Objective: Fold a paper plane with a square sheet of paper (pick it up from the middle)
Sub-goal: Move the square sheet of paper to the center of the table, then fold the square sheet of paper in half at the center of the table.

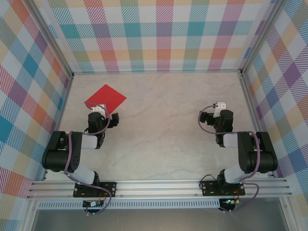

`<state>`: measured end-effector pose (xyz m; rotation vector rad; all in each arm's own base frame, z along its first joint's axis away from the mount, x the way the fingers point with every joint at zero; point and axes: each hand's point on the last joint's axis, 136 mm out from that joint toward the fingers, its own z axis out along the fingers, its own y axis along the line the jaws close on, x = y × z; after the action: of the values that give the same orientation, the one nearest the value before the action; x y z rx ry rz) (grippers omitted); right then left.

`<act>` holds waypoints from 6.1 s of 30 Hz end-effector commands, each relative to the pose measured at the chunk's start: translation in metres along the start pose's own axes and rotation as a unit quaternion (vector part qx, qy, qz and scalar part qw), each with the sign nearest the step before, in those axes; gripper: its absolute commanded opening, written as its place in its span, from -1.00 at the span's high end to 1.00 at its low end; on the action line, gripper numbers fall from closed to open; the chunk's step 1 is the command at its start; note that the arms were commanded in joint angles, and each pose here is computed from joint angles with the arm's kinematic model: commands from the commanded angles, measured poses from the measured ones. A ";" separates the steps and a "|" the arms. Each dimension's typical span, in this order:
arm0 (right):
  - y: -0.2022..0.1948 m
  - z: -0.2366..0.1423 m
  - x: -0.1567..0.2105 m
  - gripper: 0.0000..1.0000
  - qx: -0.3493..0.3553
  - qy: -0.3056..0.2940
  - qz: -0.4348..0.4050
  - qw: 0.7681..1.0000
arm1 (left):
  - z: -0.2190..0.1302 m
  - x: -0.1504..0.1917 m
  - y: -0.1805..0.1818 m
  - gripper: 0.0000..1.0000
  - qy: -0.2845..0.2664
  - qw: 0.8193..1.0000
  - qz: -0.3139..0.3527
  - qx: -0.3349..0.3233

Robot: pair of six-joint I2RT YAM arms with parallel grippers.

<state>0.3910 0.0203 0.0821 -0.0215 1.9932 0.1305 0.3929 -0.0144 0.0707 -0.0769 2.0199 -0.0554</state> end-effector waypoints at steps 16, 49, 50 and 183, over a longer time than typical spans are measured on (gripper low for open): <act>0.017 -0.030 -0.050 -1.00 0.020 0.173 0.200 0.964 | -0.025 -0.071 0.011 -1.00 0.123 0.980 -0.129 -0.085; 0.104 -0.047 -0.013 -1.00 -0.039 0.273 0.205 0.939 | 0.091 0.044 -0.033 -0.99 0.381 0.899 -0.143 -0.160; 0.102 -0.048 -0.011 -1.00 -0.034 0.274 0.206 0.939 | 0.082 0.042 -0.034 -1.00 0.375 0.903 -0.119 -0.175; 0.381 -0.041 0.073 0.44 -0.283 0.461 -0.188 0.820 | -0.110 0.038 -0.035 -1.00 0.310 0.902 -0.299 -0.029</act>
<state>0.3085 0.3823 0.0234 -1.1763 2.7608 0.2636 0.2786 -0.0506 0.0849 -0.7974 2.5804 -0.4071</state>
